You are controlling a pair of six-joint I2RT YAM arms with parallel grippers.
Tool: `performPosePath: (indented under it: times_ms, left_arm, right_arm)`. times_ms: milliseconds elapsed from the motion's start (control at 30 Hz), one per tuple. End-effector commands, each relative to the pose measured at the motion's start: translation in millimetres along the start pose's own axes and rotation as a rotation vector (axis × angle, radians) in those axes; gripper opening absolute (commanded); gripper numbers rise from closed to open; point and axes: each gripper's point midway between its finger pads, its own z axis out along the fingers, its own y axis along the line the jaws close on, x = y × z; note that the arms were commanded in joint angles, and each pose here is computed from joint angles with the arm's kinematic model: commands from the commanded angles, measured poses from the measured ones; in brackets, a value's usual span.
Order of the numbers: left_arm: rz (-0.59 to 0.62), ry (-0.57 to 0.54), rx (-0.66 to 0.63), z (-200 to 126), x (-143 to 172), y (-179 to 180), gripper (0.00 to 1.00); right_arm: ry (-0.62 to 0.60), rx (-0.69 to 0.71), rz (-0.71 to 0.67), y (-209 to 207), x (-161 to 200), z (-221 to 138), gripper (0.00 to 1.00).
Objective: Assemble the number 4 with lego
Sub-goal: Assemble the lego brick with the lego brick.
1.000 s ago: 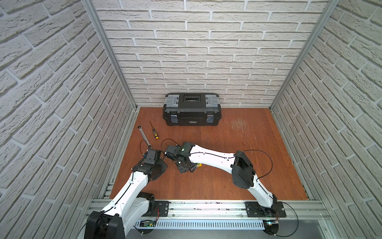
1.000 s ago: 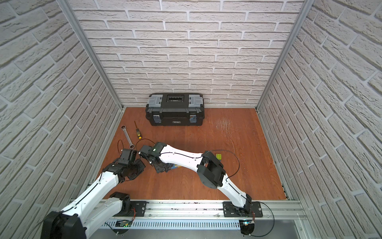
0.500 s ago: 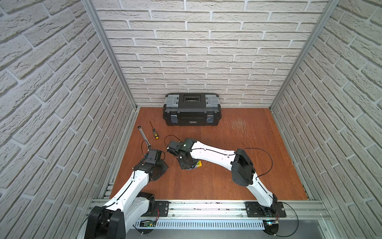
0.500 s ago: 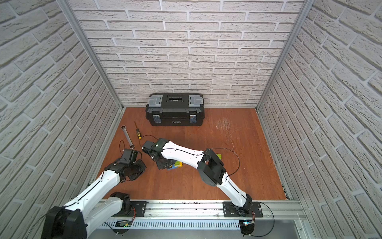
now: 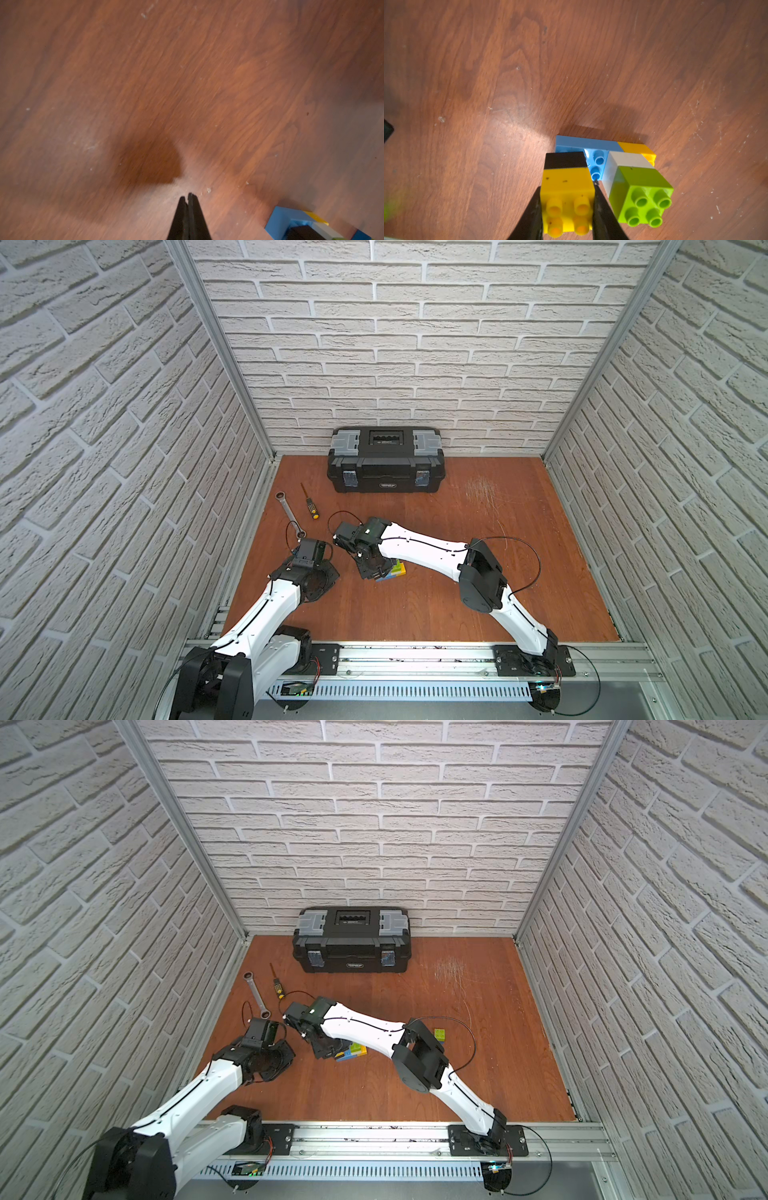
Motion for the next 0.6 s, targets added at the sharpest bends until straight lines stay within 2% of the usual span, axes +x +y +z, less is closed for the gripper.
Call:
performPosePath:
  times_ms: [0, 167, 400, 567]
  left_arm:
    - [0.023, 0.008, 0.005, 4.3, 2.6, 0.5, 0.01]
    - [0.027, 0.014, 0.007, 5.6, 3.5, -0.9, 0.01]
    - [0.029, 0.014, 0.015, 4.2, 2.6, -4.1, 0.01]
    - [0.031, 0.017, 0.015, 4.0, 2.7, -4.3, 0.01]
  right_arm:
    - [0.026, 0.057, 0.045, -11.5, 2.5, 9.6, 0.02]
    - [0.029, 0.076, 0.064, -14.4, 2.6, 12.9, 0.02]
    - [0.114, 0.035, 0.083, 0.4, 17.2, 50.7, 0.02]
    - [0.144, 0.088, 0.09, -11.5, 23.6, 64.7, 0.02]
